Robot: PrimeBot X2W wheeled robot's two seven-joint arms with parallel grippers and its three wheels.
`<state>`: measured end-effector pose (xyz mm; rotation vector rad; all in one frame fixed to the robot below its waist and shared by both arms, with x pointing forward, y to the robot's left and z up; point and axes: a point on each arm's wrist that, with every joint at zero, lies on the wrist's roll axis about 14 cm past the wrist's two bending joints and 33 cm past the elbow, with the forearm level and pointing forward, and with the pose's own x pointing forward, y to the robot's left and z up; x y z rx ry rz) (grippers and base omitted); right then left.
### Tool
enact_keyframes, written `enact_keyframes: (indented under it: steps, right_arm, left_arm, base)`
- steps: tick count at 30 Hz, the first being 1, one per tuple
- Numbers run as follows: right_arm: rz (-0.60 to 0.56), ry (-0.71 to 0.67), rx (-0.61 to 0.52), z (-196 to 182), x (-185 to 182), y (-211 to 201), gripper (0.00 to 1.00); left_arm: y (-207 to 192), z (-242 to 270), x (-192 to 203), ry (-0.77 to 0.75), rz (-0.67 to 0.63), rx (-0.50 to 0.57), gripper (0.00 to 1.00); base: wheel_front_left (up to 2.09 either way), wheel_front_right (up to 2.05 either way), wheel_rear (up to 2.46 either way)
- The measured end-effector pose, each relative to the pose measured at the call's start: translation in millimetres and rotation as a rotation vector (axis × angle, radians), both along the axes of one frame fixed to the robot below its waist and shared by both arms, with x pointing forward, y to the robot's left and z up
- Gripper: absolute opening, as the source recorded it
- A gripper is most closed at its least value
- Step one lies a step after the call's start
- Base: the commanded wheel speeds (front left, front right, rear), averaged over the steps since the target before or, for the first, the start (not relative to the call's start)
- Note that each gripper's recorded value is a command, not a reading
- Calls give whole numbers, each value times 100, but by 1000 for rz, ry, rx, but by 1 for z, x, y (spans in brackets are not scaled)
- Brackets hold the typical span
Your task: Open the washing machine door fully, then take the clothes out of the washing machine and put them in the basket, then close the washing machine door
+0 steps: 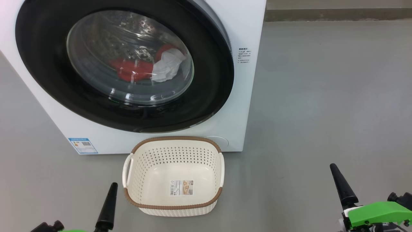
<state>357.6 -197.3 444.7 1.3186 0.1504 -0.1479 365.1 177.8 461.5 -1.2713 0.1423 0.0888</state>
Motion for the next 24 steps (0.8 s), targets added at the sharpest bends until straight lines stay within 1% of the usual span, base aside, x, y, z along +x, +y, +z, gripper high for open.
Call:
enact_keyframes:
  steps: [3, 4, 5, 12, 24]
  right_arm:
    - [14, -2, -33, 1, 0, 3, 100]
    - [15, -4, -51, 1, 1, 2, 100]
    - [23, -4, -81, 2, 1, 2, 100]
    - [45, -19, -182, 6, 1, 2, 100]
    - [84, -27, -341, 7, -3, 4, 100]
  left_arm:
    - [-1, 1, 1, 3, -7, 49, 100]
    - [-2, 1, 1, 5, -9, 61, 100]
    - [-3, 2, 1, 1, -16, 99, 100]
    - [-8, 3, 1, 6, -38, 212, 100]
    - [-12, 3, -2, 8, -57, 371, 100]
  base:
    - [0, 0, 0]
    - [0, 0, 0]
    - [0, 0, 0]
    - [0, 0, 0]
    - [0, 0, 0]
